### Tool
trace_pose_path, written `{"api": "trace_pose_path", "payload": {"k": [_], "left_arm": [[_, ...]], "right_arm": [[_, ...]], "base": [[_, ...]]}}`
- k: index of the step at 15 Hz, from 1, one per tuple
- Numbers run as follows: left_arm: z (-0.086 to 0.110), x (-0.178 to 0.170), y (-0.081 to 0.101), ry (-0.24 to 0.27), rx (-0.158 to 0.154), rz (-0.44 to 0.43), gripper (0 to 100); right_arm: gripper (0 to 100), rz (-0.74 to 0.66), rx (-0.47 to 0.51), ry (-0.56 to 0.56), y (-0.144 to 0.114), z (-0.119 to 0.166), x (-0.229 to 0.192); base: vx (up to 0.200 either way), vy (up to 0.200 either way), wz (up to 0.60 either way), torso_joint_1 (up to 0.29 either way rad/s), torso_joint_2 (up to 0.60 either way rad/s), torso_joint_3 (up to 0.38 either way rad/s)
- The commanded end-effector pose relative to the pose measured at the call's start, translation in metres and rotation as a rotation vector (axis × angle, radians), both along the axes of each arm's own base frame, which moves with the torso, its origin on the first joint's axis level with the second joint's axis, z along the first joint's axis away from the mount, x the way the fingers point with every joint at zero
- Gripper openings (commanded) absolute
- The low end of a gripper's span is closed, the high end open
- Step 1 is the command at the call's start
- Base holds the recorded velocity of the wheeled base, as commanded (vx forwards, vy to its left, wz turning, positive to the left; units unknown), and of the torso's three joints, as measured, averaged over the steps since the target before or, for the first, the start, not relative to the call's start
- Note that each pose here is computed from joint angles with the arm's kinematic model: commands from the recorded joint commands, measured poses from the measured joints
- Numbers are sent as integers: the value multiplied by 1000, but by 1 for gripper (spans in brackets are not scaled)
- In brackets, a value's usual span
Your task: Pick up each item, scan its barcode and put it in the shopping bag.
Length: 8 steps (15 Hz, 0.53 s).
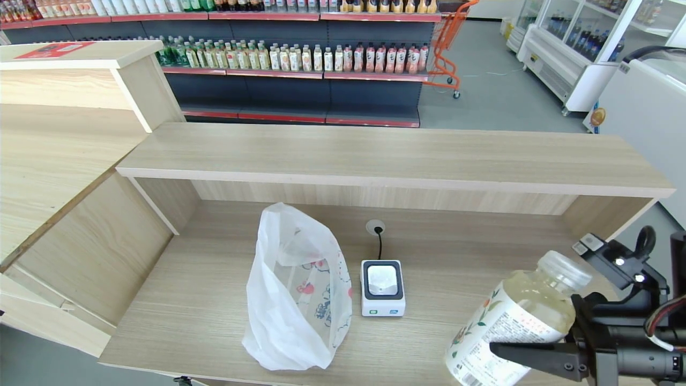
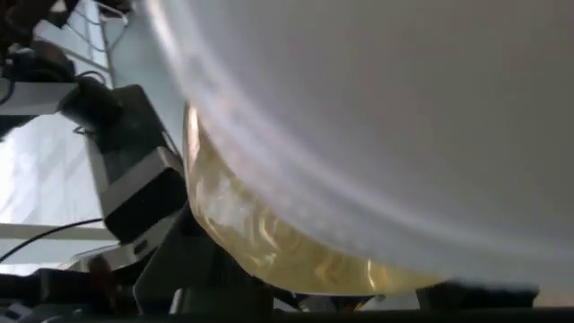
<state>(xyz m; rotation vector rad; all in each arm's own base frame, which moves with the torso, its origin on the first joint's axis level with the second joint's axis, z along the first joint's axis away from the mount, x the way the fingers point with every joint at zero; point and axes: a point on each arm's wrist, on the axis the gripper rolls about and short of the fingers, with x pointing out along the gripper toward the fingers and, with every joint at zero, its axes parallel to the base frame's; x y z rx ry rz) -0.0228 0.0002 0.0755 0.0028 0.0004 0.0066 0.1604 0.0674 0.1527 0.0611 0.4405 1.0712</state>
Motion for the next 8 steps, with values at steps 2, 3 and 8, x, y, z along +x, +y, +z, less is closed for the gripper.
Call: {"api": "trace_pose_path", "payload": {"k": [2, 3, 8], "left_arm": [[0, 0, 0, 0, 0, 0, 100], [0, 0, 0, 0, 0, 1, 100], [0, 0, 0, 0, 0, 1, 100]], "right_arm": [[0, -187, -190, -192, -12, 0, 8], [0, -265, -287, -282, -20, 2, 10], [0, -284, -622, -599, -44, 0, -8]], "base": [[0, 0, 0, 0, 0, 0], [0, 0, 0, 0, 0, 0], [0, 0, 0, 0, 0, 0]]}}
